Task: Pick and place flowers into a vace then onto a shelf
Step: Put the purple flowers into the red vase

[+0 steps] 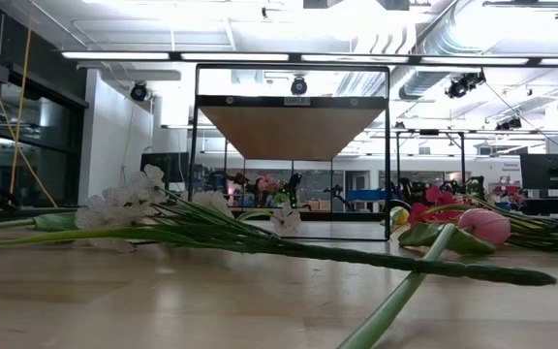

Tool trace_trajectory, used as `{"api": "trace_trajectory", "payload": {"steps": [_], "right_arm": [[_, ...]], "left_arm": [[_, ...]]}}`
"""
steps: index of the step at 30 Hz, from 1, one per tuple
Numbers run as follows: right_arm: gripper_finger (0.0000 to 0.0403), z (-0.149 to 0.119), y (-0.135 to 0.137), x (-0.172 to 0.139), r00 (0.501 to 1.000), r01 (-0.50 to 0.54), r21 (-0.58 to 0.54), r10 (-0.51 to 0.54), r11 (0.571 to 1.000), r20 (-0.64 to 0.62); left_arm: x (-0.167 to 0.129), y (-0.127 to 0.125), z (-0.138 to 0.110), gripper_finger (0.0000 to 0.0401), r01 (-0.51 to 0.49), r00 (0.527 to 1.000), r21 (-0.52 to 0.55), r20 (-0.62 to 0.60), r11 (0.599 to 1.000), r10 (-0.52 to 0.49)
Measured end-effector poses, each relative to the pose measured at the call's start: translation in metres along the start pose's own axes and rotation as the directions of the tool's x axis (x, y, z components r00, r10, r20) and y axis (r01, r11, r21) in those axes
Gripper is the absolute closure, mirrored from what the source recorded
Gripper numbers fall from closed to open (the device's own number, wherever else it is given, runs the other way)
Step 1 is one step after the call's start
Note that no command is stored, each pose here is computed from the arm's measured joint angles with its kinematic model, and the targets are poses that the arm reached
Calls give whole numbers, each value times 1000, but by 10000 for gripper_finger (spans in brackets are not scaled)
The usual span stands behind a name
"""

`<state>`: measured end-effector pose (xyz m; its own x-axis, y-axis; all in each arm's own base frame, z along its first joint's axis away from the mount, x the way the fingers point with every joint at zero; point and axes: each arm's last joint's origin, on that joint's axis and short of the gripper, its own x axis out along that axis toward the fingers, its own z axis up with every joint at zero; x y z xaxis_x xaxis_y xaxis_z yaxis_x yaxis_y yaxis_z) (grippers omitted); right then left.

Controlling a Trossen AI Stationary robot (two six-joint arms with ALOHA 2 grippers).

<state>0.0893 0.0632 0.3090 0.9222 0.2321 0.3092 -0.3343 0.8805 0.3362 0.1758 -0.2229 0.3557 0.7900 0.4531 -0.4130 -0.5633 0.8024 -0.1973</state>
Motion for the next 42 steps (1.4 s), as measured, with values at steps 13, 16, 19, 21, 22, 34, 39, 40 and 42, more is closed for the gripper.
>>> {"api": "trace_trajectory", "payload": {"steps": [13, 16, 19, 21, 22, 34, 39, 40, 42], "right_arm": [[192, -4, 1, 4, 1000, 4, -3, -4, 1000, -16], [194, -3, 2, 4, 1000, 2, -2, -2, 1000, -6], [193, -3, 2, 4, 1000, 2, -2, -2, 1000, -3], [190, -2, 2, 4, 1000, 1, 2, -1, 1000, 6], [190, -1, 2, 4, 1000, 0, 5, 0, 1000, 12], [196, 2, 2, 4, 999, -7, 18, 6, 1000, 38], [191, 2, 2, 4, 999, 3, 4, -3, 1000, 40], [190, 2, 2, 4, 999, 6, 0, -6, 1000, 42], [190, 2, 2, 4, 999, 15, -2, -15, 1000, 46]], "left_arm": [[2, 2, -4, 347, -34, 999, 48, 43, 998, 32], [7, 4, -12, 354, -46, 997, 44, 61, 998, 43], [13, 7, -26, 355, -62, 996, 9, 64, 998, 62], [16, 11, -34, 350, -74, 995, -18, 68, 997, 75], [18, 13, -37, 347, -79, 994, -33, 66, 996, 81], [22, 15, -47, 353, -104, 994, -83, 7, 991, 105], [17, 14, -51, 338, -87, 996, -89, -18, 992, 86], [16, 13, -53, 336, -81, 997, -92, -21, 992, 79], [12, 12, -55, 334, -65, 998, -95, -26, 993, 63]]}}
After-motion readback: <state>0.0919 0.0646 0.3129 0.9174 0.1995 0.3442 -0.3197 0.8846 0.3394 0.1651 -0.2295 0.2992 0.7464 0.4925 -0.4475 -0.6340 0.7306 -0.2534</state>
